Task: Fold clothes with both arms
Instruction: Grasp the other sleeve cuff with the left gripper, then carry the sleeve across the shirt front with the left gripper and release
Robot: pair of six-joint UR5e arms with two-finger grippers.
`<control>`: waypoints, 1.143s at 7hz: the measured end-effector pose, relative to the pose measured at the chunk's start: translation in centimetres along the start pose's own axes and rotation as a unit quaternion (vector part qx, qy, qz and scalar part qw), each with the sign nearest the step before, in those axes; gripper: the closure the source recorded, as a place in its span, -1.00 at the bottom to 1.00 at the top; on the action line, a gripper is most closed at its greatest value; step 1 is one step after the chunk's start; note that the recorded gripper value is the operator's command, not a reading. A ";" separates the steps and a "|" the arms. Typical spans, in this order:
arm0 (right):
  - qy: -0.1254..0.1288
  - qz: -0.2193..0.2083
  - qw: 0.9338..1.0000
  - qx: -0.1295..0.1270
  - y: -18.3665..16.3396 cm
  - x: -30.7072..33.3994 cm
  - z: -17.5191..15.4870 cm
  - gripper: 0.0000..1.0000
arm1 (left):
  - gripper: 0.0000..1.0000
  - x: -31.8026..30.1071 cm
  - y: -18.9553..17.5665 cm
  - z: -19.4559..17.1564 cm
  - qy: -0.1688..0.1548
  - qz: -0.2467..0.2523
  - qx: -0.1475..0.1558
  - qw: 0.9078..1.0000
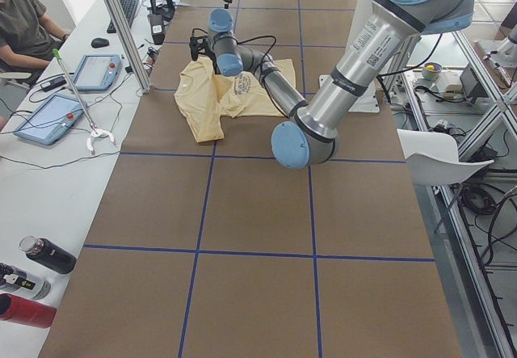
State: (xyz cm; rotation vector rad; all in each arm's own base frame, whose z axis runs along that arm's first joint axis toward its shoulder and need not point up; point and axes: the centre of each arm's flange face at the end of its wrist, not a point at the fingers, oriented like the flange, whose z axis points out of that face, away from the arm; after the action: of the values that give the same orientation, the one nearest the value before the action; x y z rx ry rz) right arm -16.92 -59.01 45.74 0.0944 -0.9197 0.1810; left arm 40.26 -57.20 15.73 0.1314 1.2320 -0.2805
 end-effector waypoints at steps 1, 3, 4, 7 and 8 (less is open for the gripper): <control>0.004 -0.001 1.000 -0.001 -0.1 0.8 0.3 -0.99 | 1.00 3.7 0.6 1.6 0.005 -0.002 0.012 1.000; 0.008 -0.001 1.000 -0.002 0.0 1.5 0.5 -0.99 | 1.00 10.4 1.5 4.5 0.009 0.004 0.039 0.999; 0.010 -0.002 1.000 -0.002 0.0 1.5 0.6 -0.99 | 1.00 12.9 2.7 6.0 0.009 0.010 0.049 0.999; 0.008 -0.002 1.000 0.000 0.0 1.3 0.5 -0.99 | 1.00 16.4 7.4 9.8 0.006 0.030 0.069 0.997; 0.008 -0.001 1.000 0.000 0.0 1.3 0.4 -0.99 | 1.00 16.9 8.5 10.7 0.004 0.033 0.072 0.997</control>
State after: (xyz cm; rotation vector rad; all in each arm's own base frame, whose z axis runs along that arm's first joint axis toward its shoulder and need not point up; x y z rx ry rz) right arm -16.48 -58.90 47.02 0.0935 -0.9046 0.1787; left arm 57.55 -54.12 2.87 0.2976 1.2128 -0.3114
